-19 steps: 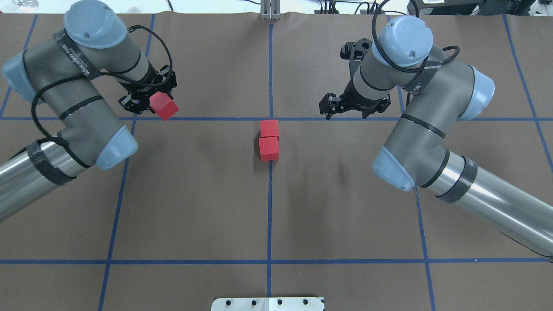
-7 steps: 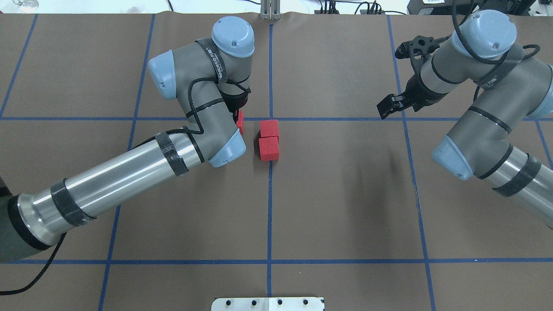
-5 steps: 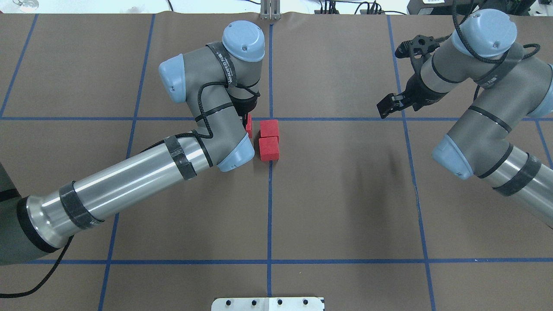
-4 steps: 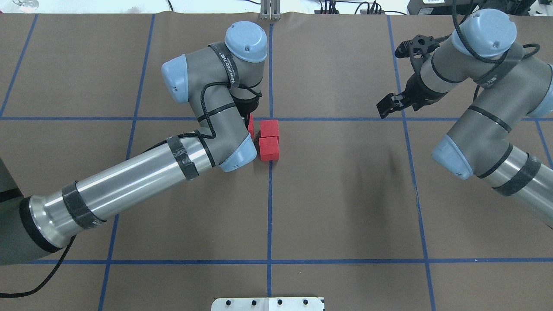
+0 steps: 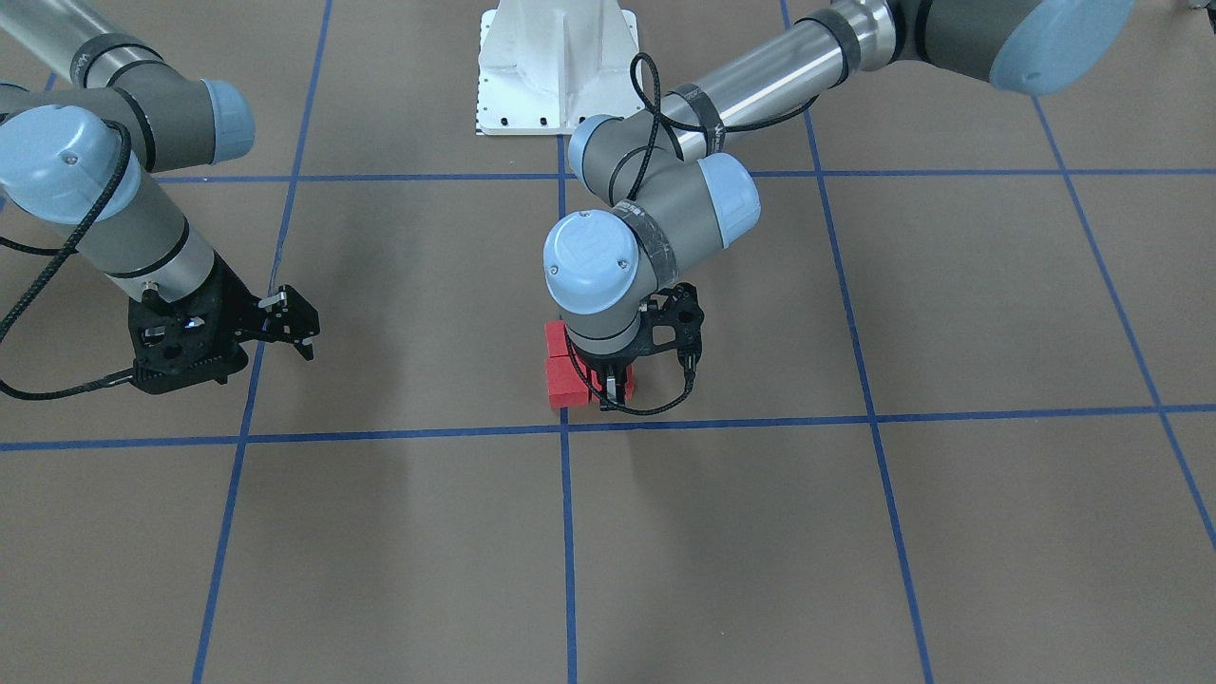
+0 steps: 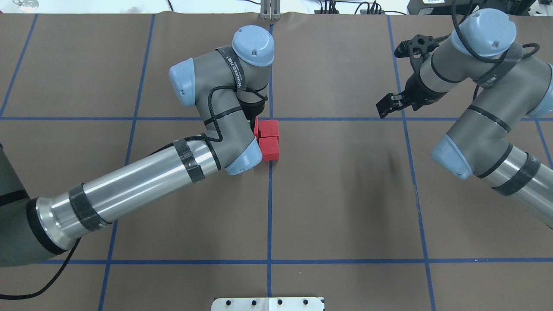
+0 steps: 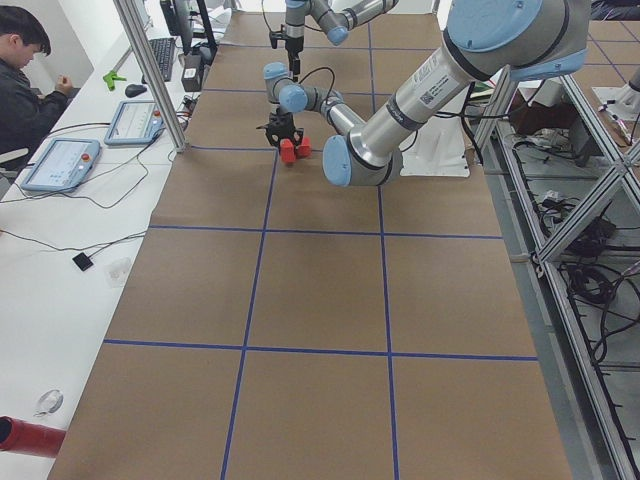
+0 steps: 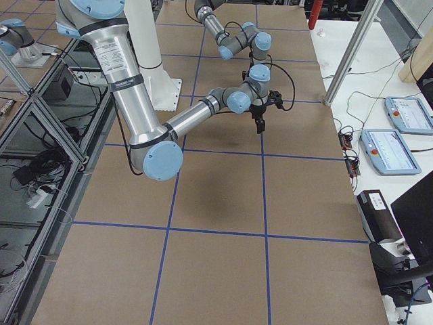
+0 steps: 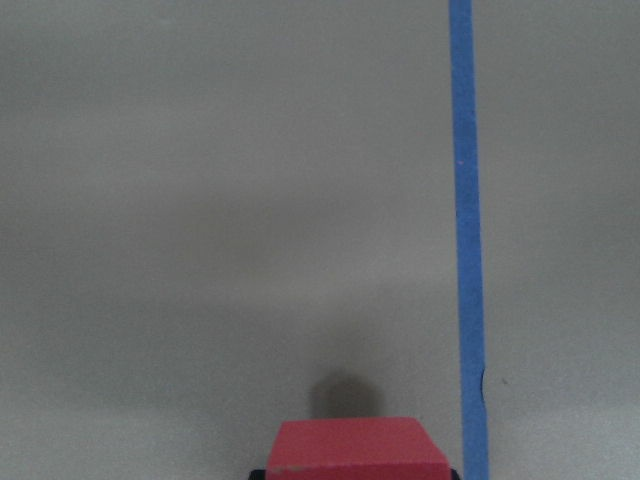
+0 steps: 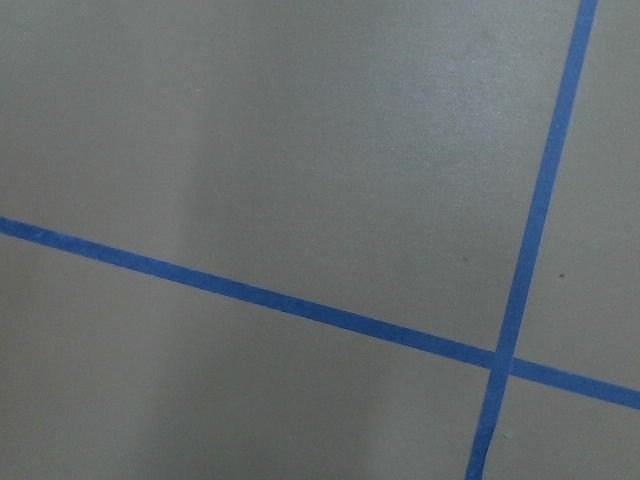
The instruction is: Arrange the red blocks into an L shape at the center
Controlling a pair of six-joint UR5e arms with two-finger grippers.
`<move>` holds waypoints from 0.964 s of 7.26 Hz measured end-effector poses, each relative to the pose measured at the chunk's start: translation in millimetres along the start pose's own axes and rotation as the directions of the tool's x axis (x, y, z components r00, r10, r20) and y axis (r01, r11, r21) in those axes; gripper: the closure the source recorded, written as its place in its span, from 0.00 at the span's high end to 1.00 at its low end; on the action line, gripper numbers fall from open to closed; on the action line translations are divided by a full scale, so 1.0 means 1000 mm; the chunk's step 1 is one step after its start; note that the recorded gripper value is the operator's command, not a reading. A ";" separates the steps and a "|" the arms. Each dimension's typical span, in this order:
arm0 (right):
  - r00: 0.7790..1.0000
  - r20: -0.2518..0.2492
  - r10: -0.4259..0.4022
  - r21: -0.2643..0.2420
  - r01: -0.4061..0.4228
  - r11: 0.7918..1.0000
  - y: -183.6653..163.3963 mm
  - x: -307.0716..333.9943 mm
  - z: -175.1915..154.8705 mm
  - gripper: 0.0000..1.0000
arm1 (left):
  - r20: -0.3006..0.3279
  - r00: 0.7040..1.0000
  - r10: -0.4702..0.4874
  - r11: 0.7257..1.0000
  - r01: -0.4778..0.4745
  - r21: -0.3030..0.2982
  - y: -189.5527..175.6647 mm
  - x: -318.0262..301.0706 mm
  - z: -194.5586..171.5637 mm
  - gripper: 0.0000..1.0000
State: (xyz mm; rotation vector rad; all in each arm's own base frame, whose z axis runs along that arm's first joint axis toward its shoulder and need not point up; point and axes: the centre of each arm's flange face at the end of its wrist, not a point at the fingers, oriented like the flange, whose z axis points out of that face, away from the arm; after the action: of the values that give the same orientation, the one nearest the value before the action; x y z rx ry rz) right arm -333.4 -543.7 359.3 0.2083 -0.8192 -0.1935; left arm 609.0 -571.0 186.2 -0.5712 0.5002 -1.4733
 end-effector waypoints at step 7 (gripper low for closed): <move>1.000 -0.001 0.005 0.007 -0.005 1.000 -0.004 0.002 -0.004 0.99 | 0.003 1.000 0.015 1.000 -0.015 0.003 0.002 -0.003 0.003 1.00</move>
State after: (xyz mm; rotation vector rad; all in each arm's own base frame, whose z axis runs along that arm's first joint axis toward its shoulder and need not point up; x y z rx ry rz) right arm -329.9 -547.2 356.8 0.2127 -0.8198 -0.1854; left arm 612.5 -567.4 187.3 -0.5666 0.4989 -1.4583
